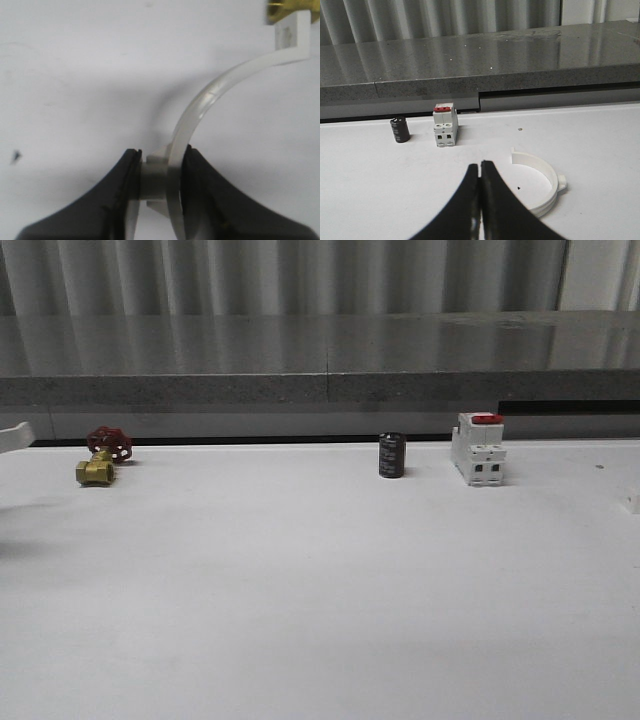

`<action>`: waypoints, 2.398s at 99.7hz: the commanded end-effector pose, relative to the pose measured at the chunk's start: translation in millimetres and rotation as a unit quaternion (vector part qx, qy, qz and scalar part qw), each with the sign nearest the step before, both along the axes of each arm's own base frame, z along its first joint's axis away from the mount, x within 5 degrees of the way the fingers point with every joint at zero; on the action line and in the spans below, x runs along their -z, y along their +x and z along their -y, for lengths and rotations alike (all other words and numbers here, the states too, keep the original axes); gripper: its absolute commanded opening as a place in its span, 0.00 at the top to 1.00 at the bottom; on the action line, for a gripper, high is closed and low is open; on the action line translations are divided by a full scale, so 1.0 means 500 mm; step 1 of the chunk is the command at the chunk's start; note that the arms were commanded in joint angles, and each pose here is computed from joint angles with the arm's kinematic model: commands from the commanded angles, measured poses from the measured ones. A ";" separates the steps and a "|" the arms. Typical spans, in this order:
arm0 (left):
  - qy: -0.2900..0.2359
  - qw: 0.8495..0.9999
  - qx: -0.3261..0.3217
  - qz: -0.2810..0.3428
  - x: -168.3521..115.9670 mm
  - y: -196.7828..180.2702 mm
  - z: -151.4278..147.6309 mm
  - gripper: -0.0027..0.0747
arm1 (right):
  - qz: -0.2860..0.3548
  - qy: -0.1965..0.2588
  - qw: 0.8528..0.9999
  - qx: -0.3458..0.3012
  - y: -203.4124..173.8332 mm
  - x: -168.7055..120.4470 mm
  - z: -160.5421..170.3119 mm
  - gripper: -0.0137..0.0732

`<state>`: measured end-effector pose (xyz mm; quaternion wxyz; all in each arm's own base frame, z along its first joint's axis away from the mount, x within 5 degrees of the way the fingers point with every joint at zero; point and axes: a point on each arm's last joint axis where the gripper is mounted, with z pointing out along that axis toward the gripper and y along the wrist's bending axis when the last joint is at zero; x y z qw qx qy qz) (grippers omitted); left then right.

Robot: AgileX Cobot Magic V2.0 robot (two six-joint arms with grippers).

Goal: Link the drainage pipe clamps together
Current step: 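Lift the half-ring with the left gripper, place it mid-table, release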

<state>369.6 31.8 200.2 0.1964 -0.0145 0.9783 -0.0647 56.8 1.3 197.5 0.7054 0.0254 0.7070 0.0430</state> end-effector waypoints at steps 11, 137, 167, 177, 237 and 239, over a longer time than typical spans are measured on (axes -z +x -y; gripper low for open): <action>-0.042 0.998 0.018 0.035 -0.061 -0.006 0.150 0.77 | 0.059 -0.007 0.998 -0.001 -0.006 -0.030 0.000 0.92; -0.037 0.997 0.074 0.006 0.058 -0.024 0.432 0.75 | 0.059 -0.007 0.998 -0.001 -0.006 -0.030 0.000 0.92; -0.036 0.997 0.074 0.005 0.058 -0.024 0.432 0.33 | 0.059 -0.007 0.998 -0.001 -0.006 -0.030 0.000 0.92; -0.036 0.997 0.074 0.003 0.058 -0.025 0.432 0.23 | 0.059 -0.007 0.998 -0.001 -0.006 -0.030 0.000 0.92; -0.006 0.986 0.064 0.155 -0.160 -0.095 0.294 0.23 | 0.059 -0.007 0.998 -0.001 -0.006 -0.030 0.000 0.92; -0.005 0.985 0.056 0.160 -0.167 -0.101 0.280 0.23 | 0.059 -0.007 0.998 -0.001 -0.006 -0.030 0.000 0.92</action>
